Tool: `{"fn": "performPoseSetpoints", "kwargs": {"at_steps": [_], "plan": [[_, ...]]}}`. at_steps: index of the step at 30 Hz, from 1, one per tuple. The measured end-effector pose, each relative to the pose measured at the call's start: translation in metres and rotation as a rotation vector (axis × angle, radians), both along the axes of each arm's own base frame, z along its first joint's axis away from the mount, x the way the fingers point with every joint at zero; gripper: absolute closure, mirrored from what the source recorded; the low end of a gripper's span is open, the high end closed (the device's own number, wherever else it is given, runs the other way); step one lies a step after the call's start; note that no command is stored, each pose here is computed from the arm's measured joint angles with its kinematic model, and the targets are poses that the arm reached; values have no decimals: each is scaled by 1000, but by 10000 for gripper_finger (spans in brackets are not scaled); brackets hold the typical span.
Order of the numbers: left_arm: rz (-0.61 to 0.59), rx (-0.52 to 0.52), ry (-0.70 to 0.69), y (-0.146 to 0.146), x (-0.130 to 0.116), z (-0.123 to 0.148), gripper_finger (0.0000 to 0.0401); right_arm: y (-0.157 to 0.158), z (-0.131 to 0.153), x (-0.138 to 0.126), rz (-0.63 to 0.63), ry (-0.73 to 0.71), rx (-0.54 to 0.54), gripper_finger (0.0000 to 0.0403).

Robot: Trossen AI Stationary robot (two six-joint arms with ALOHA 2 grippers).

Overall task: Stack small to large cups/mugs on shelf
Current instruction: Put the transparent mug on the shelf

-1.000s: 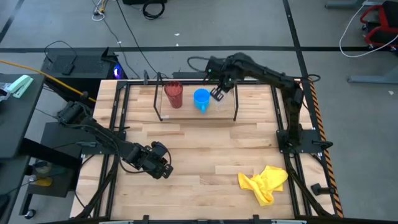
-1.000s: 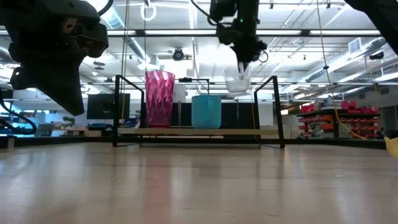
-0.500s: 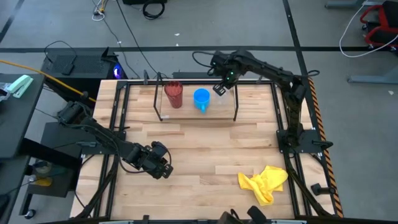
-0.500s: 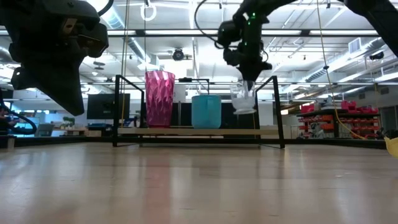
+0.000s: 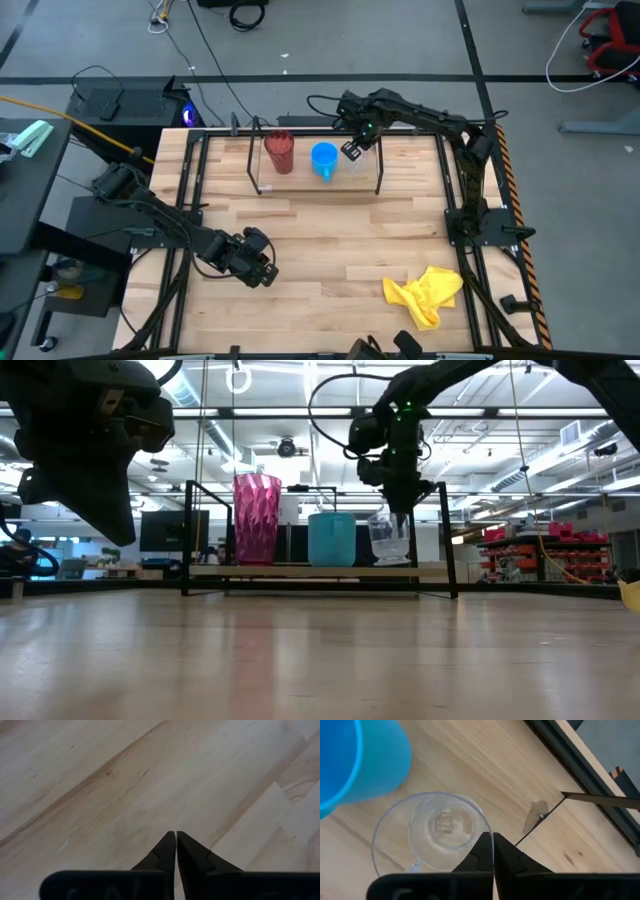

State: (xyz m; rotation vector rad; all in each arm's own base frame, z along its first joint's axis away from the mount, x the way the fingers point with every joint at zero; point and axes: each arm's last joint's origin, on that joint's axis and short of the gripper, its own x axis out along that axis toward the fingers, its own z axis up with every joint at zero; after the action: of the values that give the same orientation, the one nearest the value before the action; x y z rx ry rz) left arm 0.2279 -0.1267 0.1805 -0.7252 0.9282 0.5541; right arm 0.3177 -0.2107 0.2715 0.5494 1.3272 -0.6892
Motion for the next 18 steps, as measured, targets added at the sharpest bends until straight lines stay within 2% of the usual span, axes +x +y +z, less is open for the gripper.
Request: {"fn": "performPoseSetpoints", "kwargs": {"at_steps": [7, 14, 18], "plan": [[0, 0, 0, 0, 0, 0, 395, -1, 0, 2, 0, -12, -16, 403], [-1, 0, 0, 0, 0, 0, 370, -1, 0, 1, -3, -5, -12, 403], [-1, 1, 0, 0, 0, 0, 374, 0, -1, 0, -8, -1, -8, 397]]}}
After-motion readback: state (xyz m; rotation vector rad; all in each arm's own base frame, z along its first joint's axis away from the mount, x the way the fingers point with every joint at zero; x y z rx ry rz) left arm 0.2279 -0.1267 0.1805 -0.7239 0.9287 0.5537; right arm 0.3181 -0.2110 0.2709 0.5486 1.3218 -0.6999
